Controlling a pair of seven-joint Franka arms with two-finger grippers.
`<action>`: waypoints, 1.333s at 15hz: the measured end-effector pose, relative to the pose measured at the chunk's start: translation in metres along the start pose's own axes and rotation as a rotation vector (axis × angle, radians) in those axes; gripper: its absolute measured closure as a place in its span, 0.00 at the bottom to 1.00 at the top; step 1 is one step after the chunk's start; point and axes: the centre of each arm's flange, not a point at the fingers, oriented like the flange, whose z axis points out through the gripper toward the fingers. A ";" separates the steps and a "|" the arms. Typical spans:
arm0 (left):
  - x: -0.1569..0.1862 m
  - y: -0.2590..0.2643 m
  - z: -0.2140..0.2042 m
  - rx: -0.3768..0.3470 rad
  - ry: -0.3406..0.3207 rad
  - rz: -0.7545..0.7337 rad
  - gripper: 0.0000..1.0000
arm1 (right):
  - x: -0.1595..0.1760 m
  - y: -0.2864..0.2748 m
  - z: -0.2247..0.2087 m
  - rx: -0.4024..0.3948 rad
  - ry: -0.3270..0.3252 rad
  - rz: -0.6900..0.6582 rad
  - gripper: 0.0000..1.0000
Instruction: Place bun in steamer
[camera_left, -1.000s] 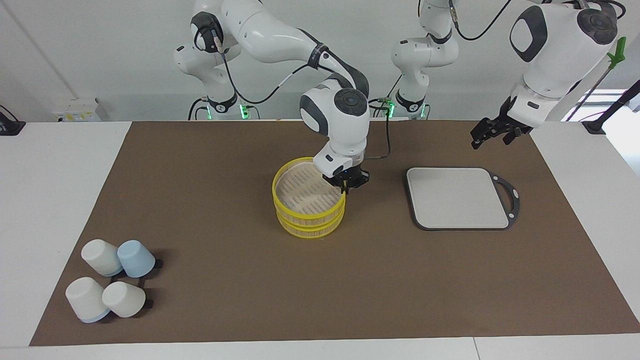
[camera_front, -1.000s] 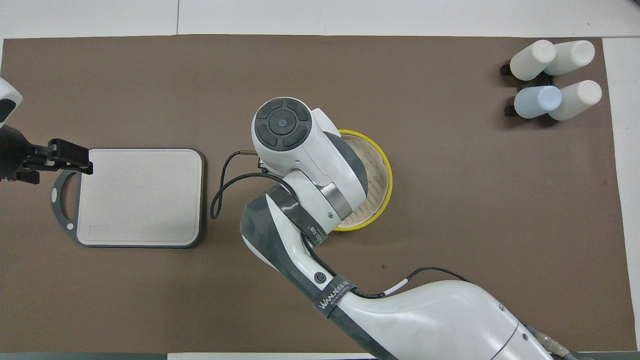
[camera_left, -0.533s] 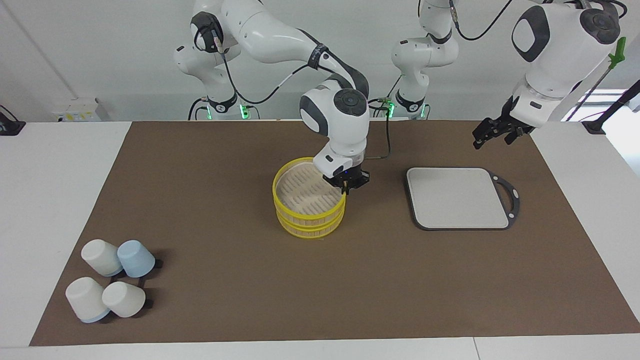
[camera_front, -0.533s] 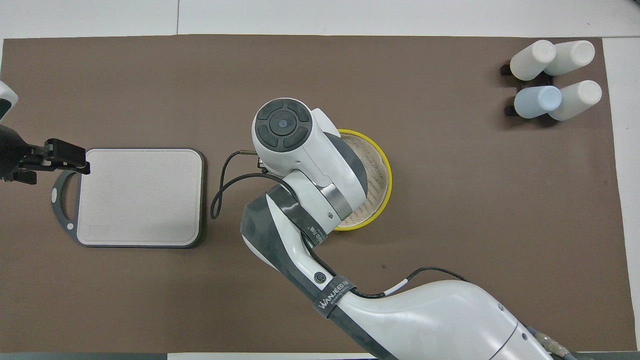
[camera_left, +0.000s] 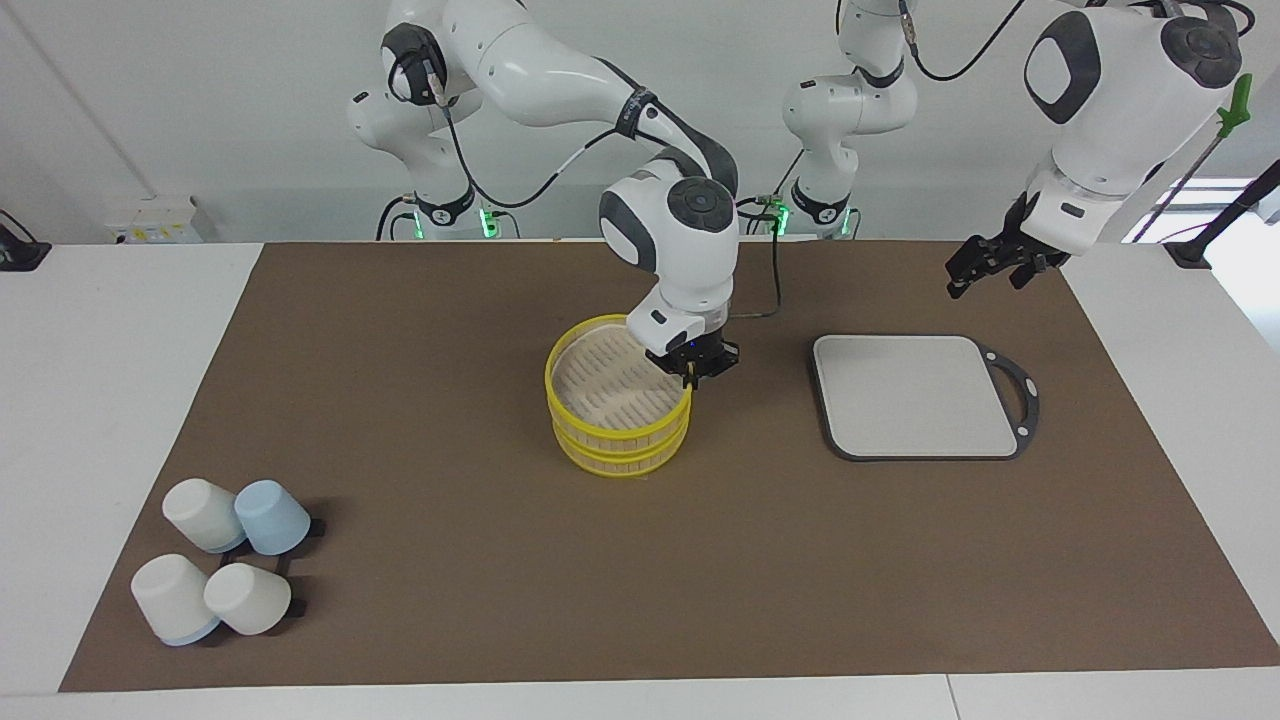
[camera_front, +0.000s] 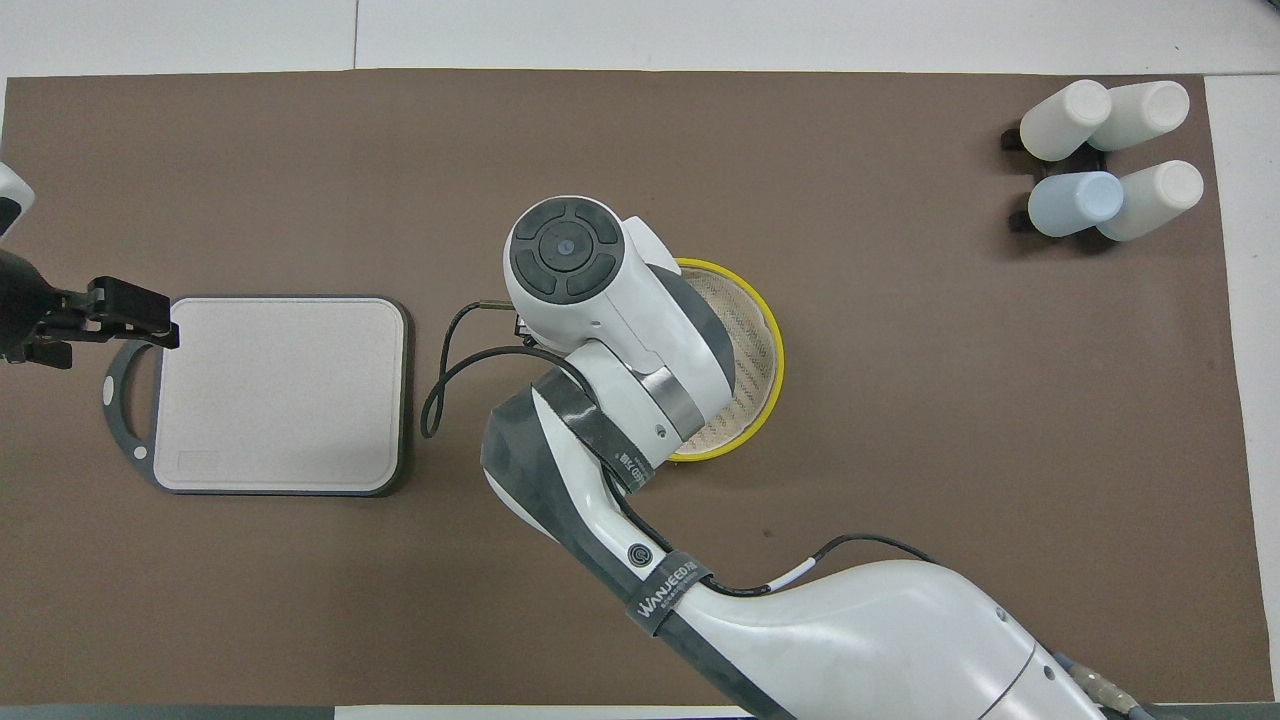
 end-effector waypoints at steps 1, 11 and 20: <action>0.000 0.000 0.000 0.000 0.000 0.000 0.00 | 0.000 0.001 0.001 -0.002 -0.001 0.001 0.85; 0.000 0.000 0.000 0.000 0.000 0.000 0.00 | -0.003 0.002 0.001 -0.016 -0.008 -0.006 0.14; 0.000 0.000 0.000 0.000 0.001 0.000 0.00 | 0.070 0.153 -0.127 -0.048 -0.015 -0.270 0.04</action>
